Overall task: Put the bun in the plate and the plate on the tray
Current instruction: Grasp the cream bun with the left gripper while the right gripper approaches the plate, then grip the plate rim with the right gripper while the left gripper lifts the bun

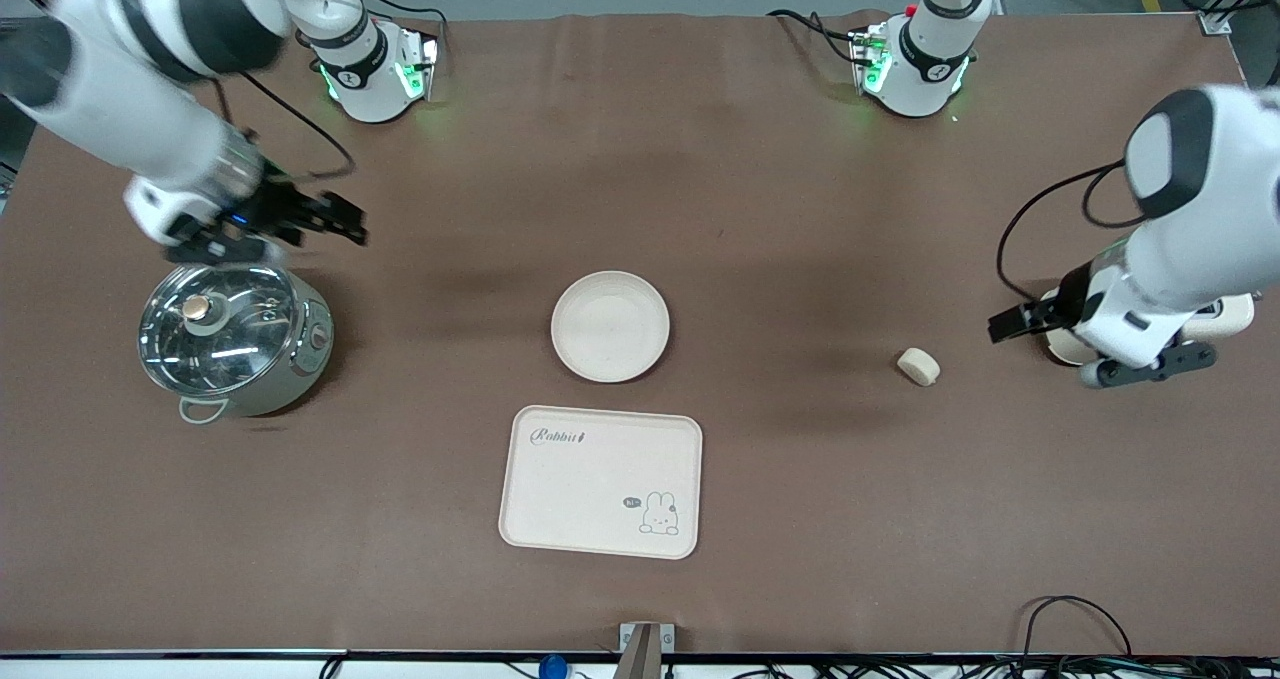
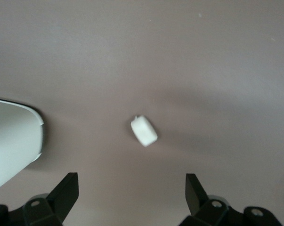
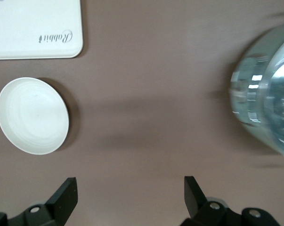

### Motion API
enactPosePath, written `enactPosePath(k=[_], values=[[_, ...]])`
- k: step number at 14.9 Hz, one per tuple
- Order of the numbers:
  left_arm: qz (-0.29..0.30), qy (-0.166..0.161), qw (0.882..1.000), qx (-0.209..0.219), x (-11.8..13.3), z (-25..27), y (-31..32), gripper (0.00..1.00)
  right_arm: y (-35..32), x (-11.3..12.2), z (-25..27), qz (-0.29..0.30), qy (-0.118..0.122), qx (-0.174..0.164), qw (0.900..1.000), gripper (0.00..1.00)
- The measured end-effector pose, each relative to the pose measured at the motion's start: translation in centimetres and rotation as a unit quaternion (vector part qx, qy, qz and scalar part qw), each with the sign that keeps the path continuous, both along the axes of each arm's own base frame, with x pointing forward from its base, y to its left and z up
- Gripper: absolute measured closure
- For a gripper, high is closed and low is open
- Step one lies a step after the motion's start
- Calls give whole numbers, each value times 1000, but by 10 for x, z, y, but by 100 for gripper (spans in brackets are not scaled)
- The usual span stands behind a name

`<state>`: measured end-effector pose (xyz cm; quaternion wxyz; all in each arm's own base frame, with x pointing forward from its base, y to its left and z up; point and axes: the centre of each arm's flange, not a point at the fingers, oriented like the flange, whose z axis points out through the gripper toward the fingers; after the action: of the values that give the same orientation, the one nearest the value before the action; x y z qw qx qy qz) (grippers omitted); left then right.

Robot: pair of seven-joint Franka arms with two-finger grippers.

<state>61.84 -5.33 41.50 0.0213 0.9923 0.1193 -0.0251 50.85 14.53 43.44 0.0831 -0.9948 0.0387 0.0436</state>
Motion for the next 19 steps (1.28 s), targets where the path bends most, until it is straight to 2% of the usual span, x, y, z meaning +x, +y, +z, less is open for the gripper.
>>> enactPosePath(k=[5, 9, 13, 15, 16, 18, 19], values=[[74, 9, 997, -4, 5, -107, 0, 0, 69, 18, -99, -23, 4, 42, 999, 0], [103, 16, 995, -8, 7, -167, -1, 0, 106, 18, -148, -30, -12, 58, 998, 0], [124, 37, 992, -8, 1, -207, -5, 1, 134, 10, -195, -31, -21, 55, 998, 0], [127, 51, 991, -7, -5, -222, -11, 2, 143, 8, -209, -28, -24, 53, 998, 4], [126, 57, 990, -6, -9, -228, -13, 6, 149, 8, -211, -24, -24, 55, 998, 4], [125, 68, 990, -4, -16, -237, -14, 25, 163, 8, -211, -17, -26, 59, 998, 12], [125, 70, 990, -3, -18, -239, -14, 33, 170, 7, -212, -14, -26, 61, 998, 12]])
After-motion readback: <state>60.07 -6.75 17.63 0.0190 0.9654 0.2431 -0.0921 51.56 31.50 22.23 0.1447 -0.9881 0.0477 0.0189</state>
